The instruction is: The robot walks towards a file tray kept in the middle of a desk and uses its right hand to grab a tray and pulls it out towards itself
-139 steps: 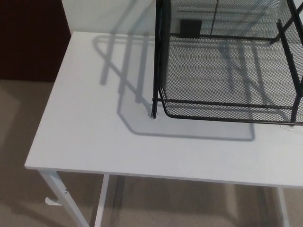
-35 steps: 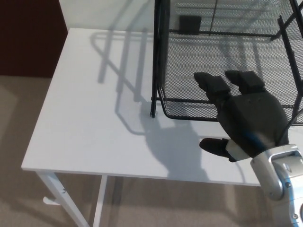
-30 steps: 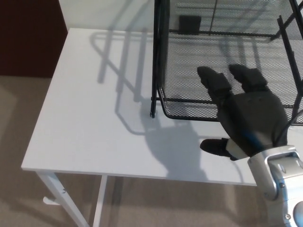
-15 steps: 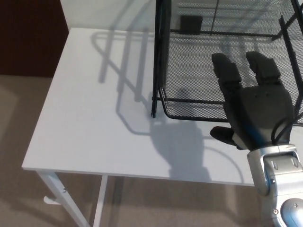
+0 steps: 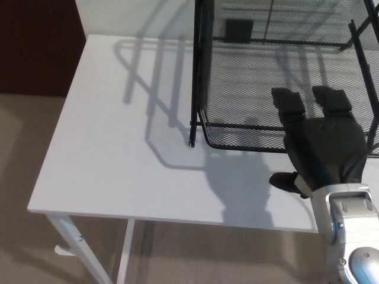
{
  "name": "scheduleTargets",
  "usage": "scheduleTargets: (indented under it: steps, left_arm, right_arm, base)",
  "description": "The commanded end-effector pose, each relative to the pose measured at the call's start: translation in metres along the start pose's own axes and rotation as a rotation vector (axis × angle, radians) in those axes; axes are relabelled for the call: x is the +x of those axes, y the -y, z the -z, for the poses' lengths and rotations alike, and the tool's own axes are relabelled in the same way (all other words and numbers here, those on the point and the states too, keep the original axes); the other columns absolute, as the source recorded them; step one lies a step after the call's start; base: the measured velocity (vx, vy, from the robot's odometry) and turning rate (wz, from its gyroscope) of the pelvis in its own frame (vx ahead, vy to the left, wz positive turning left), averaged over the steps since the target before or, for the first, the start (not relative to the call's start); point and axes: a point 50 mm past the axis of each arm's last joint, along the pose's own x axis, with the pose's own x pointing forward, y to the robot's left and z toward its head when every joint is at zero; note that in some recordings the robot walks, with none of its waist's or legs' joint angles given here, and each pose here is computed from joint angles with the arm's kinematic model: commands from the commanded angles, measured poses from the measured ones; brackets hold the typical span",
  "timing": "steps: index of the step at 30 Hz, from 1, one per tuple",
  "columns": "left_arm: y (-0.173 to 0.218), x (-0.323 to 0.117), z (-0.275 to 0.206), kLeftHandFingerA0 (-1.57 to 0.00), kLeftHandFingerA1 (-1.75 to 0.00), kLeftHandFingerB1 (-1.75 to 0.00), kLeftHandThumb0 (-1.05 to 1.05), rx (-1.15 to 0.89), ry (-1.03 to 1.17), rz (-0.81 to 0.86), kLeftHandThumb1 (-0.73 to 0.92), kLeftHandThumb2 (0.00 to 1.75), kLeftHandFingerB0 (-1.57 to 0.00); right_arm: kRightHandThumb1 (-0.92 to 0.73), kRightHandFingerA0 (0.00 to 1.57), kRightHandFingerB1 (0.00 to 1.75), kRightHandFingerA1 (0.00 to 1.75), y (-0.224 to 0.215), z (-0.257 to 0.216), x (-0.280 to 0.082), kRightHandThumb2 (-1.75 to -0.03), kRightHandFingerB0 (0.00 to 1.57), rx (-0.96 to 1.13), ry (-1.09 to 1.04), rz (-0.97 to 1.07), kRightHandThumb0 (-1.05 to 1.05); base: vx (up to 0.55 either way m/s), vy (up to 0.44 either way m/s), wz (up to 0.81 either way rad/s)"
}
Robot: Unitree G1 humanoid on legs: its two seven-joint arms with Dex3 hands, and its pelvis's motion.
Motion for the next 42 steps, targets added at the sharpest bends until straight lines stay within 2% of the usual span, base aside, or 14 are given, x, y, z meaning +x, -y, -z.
scheduleTargets:
  steps: [1,13,17,18,19,20,28,31,32,33,34,35,36,42]
  left_arm:
    - [-0.002,-0.002,0.006,-0.64,-0.69,-0.61,-0.54,0.025,-0.048,0.01,0.27,0.49,-0.37]
    - [-0.003,-0.002,0.004,-0.67,-0.68,-0.62,-0.55,0.044,-0.044,0.019,0.28,0.49,-0.37]
    - [-0.005,-0.002,0.003,-0.67,-0.67,-0.61,-0.55,0.047,-0.041,0.021,0.28,0.49,-0.37]
    - [-0.005,-0.002,0.003,-0.7,-0.67,-0.62,-0.56,0.045,-0.04,0.022,0.28,0.5,-0.37]
    - [-0.004,-0.003,0.003,-0.7,-0.66,-0.61,-0.55,0.045,-0.04,0.024,0.28,0.5,-0.37]
    - [-0.005,-0.002,0.003,-0.67,-0.7,-0.63,-0.56,0.046,-0.04,0.026,0.2,0.68,-0.36]
    - [-0.006,-0.001,0.001,-0.69,-0.65,-0.59,-0.54,0.053,-0.036,0.029,0.28,0.49,-0.38]
    - [-0.006,-0.001,0.001,-0.67,-0.65,-0.59,-0.55,0.069,-0.039,0.033,0.29,0.5,-0.37]
    - [-0.006,-0.001,0.002,-0.68,-0.65,-0.59,-0.54,0.068,-0.038,0.033,0.29,0.5,-0.38]
    - [-0.006,-0.002,0.002,-0.69,-0.65,-0.58,-0.55,0.069,-0.04,0.033,0.29,0.5,-0.38]
    - [-0.006,-0.002,0.002,-0.68,-0.64,-0.57,-0.54,0.069,-0.041,0.035,0.29,0.5,-0.38]
    - [-0.006,-0.002,0.003,-0.69,-0.64,-0.57,-0.55,0.064,-0.044,0.037,0.29,0.5,-0.38]
    - [-0.006,-0.001,0.004,-0.69,-0.65,-0.57,-0.53,0.057,-0.045,0.036,0.28,0.49,-0.38]
    - [-0.006,-0.002,0.003,-0.69,-0.65,-0.58,-0.54,0.056,-0.037,0.041,0.27,0.49,-0.38]
  right_arm:
    - [-0.31,0.0,0.52,0.41,-0.003,0.003,0.002,-0.66,0.04,0.005,-0.02,-0.039,-0.87]
    - [-0.39,0.0,0.6,0.53,-0.017,-0.002,-0.01,-0.55,0.01,-0.032,0.012,-0.043,-0.87]
    - [-0.34,0.0,0.55,0.53,-0.024,-0.005,-0.019,-0.79,0.05,-0.049,0.019,-0.072,-0.64]
    - [-0.38,0.0,0.51,0.59,-0.026,-0.005,-0.021,-0.57,0.12,-0.045,0.024,-0.08,-0.86]
    - [-0.34,0.0,0.51,0.5,-0.029,-0.005,-0.026,-0.78,0.09,-0.046,0.03,-0.095,-0.65]
    - [-0.41,0.0,0.46,0.58,-0.032,-0.005,-0.029,-0.54,0.18,-0.053,0.027,-0.105,-0.85]
    - [-0.42,0.0,0.48,0.52,-0.033,-0.007,-0.043,-0.8,0.12,-0.047,0.038,-0.118,-0.73]
    - [0.01,0.07,0.52,0.59,-0.025,-0.01,-0.052,-0.74,0.0,-0.035,0.057,-0.111,-0.37]
    - [-0.44,0.0,0.48,0.65,-0.023,-0.011,-0.056,-0.56,0.13,-0.035,0.066,-0.102,-0.88]
    - [0.01,0.07,0.52,0.59,-0.021,-0.013,-0.06,-0.74,0.0,-0.031,0.073,-0.097,-0.38]
    - [-0.43,0.0,0.49,0.67,-0.019,-0.014,-0.062,-0.55,0.14,-0.021,0.078,-0.09,-0.88]
    - [-0.36,0.0,0.51,0.6,-0.016,-0.015,-0.066,-0.79,0.08,-0.007,0.088,-0.08,-0.71]
    - [-0.42,0.0,0.51,0.65,-0.013,-0.017,-0.07,-0.55,0.12,0.0,0.1,-0.072,-0.89]
    - [-0.43,0.0,0.56,0.64,0.003,-0.025,-0.096,-0.57,0.11,0.026,0.146,-0.041,-0.9]
  base:
    - [0.0,0.0,0.0]
    - [0.0,0.0,0.0]
    - [0.0,0.0,0.0]
    - [0.0,0.0,0.0]
    - [0.0,0.0,0.0]
    - [0.0,0.0,0.0]
    - [0.0,0.0,0.0]
    - [0.0,0.0,0.0]
    - [0.0,0.0,0.0]
    - [0.0,0.0,0.0]
    - [0.0,0.0,0.0]
    - [0.0,0.0,0.0]
    - [0.0,0.0,0.0]
    - [0.0,0.0,0.0]
